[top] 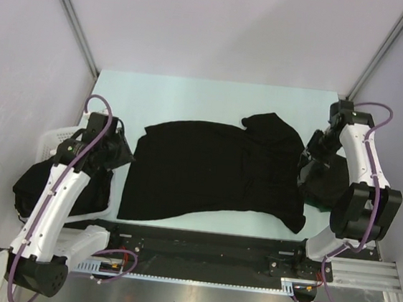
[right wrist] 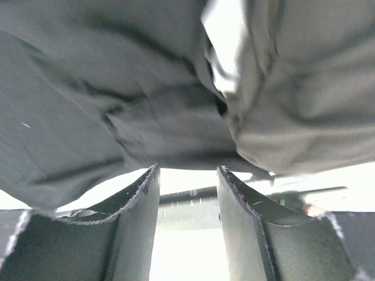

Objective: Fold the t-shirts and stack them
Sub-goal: Flatten out the tshirt

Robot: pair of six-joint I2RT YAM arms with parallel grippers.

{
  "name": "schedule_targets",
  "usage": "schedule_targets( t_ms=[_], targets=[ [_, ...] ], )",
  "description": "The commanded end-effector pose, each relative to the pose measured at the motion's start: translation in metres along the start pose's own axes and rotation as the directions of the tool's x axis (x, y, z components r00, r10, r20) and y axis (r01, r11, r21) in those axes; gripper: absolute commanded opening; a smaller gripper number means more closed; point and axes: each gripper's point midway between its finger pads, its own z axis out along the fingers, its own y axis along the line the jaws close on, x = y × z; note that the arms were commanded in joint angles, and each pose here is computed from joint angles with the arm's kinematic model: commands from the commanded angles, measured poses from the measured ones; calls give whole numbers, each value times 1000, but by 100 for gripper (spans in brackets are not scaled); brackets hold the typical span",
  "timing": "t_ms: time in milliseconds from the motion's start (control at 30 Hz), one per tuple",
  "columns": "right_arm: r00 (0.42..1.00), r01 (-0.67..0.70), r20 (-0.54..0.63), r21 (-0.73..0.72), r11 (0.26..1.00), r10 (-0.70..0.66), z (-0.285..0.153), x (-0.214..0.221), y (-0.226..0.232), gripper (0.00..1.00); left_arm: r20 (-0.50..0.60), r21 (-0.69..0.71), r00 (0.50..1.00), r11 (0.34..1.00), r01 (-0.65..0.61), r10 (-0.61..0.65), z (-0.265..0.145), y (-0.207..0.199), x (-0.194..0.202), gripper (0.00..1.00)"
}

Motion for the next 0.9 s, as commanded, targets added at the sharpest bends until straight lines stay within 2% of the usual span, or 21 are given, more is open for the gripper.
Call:
schedule_targets(
  t_ms=[0,233,400,533,667,833,867],
  targets=[
    [979,101,178,7,995,-101,-17,-38,27,48,157,59,987,998,18,-27,31,-24,-40,43],
    [938,222,284,-49,974,-200,7,-71,79,48,87,49,996,998,-36,32,88,-44,-47,40],
    [901,276,368,-76,958,-231,25,-99,110,46,158,112,986,992,-63,45,112,-72,-77,37],
    [896,312,352,-63,948,-271,44,-113,130,46,152,124,987,990,-71,52,141,-88,-86,36],
    [859,355,416,-64,933,-298,30,-134,155,46,139,94,986,990,-105,91,170,-100,-100,39],
    [852,355,435,-67,932,-293,14,-134,158,47,100,20,984,989,-147,145,222,-103,-108,43],
    [850,354,439,-68,933,-291,11,-134,157,46,117,23,982,989,-149,145,225,-111,-121,43]
  ],
)
